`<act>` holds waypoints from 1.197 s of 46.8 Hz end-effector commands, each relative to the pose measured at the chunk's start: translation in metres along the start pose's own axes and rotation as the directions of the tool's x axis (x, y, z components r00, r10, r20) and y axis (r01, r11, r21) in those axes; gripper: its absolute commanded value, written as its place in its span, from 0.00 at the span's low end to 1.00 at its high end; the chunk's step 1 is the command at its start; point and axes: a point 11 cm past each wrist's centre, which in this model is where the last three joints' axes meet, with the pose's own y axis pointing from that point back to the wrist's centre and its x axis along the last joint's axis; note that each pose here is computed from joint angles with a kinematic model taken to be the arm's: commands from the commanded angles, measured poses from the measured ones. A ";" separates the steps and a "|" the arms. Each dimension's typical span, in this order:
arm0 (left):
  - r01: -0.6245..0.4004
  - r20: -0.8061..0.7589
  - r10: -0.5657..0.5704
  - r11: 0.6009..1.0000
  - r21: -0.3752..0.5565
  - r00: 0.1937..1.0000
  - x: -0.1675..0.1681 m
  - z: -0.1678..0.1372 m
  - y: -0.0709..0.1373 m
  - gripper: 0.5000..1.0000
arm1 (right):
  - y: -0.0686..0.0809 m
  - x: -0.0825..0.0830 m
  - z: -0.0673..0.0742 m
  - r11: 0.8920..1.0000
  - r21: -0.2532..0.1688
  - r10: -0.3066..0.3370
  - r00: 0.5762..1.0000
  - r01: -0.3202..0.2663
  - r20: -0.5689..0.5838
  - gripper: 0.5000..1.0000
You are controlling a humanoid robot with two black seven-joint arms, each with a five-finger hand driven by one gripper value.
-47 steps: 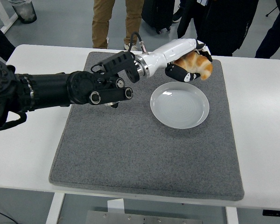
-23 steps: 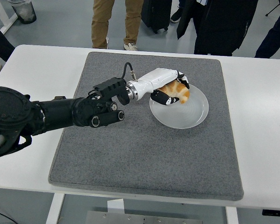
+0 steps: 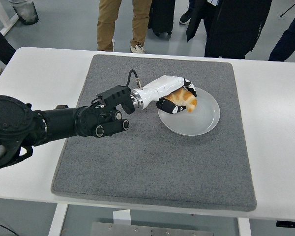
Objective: Place the bread on the plate
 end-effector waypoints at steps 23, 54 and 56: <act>0.019 -0.021 -0.019 1.000 -0.004 1.000 -0.008 0.001 0.002 0.00 | 0.000 0.000 0.000 1.000 -0.001 -0.001 1.000 0.001 0.000 0.90; 0.011 -0.050 -0.010 1.000 0.026 0.999 -0.017 -0.007 0.008 0.47 | 0.000 0.000 0.000 1.000 -0.001 -0.001 1.000 0.001 0.000 0.90; 0.010 -0.050 -0.008 1.000 0.028 0.999 -0.017 -0.008 0.008 0.50 | 0.000 0.000 0.000 1.000 -0.001 -0.001 1.000 0.001 0.000 0.90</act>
